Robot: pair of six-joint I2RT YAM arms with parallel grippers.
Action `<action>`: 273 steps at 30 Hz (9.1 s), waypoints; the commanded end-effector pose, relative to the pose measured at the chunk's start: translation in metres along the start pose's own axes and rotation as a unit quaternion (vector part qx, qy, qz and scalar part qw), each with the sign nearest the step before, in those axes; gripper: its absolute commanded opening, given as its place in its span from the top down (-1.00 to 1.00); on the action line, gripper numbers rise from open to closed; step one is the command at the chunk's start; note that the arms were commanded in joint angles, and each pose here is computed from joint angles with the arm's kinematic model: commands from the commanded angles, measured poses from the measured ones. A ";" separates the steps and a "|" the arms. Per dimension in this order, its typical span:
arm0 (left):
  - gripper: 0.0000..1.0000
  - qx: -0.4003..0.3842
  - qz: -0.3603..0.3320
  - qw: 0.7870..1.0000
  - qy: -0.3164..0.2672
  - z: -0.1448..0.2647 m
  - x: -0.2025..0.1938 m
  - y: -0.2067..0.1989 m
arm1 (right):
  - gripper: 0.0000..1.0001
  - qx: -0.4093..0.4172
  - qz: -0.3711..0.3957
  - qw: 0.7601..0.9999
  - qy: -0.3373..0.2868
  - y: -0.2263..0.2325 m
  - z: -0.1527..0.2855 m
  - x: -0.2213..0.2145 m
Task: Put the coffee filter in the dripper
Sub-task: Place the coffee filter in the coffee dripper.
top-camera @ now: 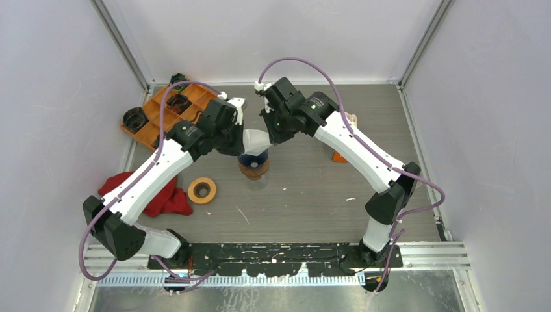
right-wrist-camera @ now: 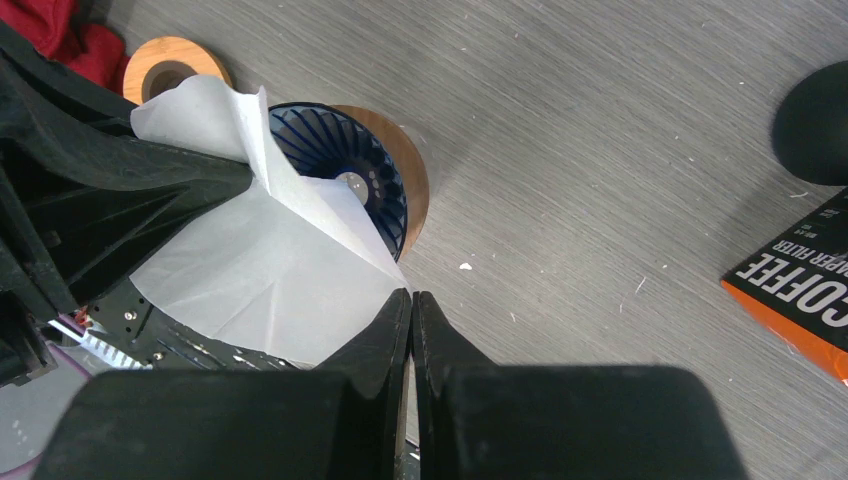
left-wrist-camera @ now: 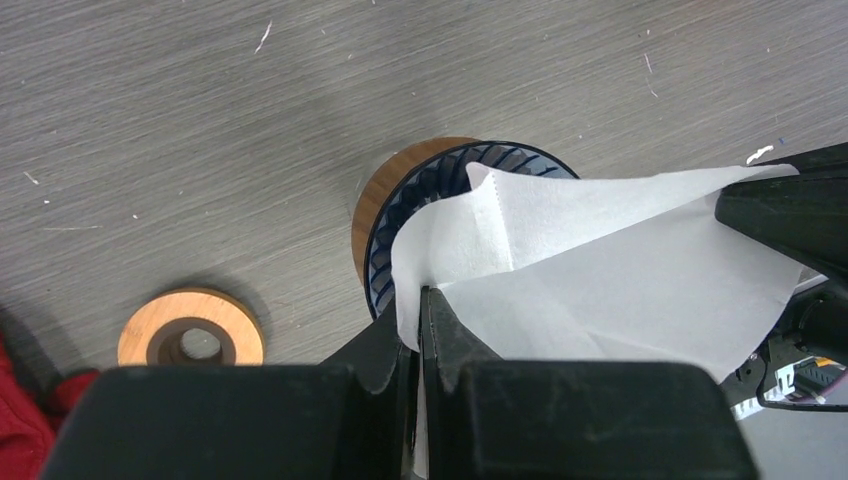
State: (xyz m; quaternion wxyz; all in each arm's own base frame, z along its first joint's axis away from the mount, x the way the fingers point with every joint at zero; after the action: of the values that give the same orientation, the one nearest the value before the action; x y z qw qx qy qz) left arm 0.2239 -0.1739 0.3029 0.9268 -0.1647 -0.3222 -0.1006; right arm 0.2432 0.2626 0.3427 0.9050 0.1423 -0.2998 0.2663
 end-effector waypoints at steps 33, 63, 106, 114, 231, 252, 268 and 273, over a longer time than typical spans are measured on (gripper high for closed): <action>-0.30 0.029 -0.009 0.999 -0.040 0.027 0.003 0.010 | 0.70 0.036 0.004 0.999 -0.007 0.004 -0.027 -0.004; -0.49 0.036 0.020 0.998 -0.041 0.002 -0.007 0.012 | -0.34 0.056 0.059 0.996 -0.033 0.004 -0.041 0.000; -0.63 0.005 0.055 0.993 -0.109 0.013 -0.011 0.013 | -0.29 0.034 0.011 0.998 -0.055 0.000 -0.069 -0.018; -0.65 0.002 0.067 0.992 -0.107 0.009 -0.009 0.018 | -0.35 0.058 0.014 0.994 -0.088 0.003 -0.047 -0.012; -0.73 -0.034 0.048 0.998 -0.008 0.005 -0.025 0.017 | -0.47 0.032 0.015 0.997 -0.070 -0.008 -0.031 -0.031; -0.70 -0.002 0.022 1.000 0.002 -0.001 -0.029 0.025 | -0.47 0.019 0.017 0.997 -0.072 -0.013 -0.035 -0.032; -0.73 -0.007 0.024 0.999 -0.030 0.007 -0.018 0.022 | -0.49 0.061 0.011 0.990 -0.125 -0.005 -0.018 -0.018; -0.84 -0.016 0.028 0.998 -0.045 0.013 -0.014 0.020 | -0.58 0.074 0.010 0.985 -0.157 -0.004 -0.007 -0.016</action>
State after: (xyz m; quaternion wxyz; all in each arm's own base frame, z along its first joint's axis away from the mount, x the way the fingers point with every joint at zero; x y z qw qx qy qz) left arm 0.2093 -0.1497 0.2735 0.9332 -0.1690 -0.3067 -0.0802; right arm 0.2429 0.2590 0.2901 0.8700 0.1987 -0.3527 0.2814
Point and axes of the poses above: each gripper's point midway between its finger pads, its own z axis back along the fingers, its own y axis along the line the jaws close on, x = y × z, the point moved 10 cm from there along z, back along the fingers, and after that the axes turned 3 degrees about z, right-handed, at the moved point
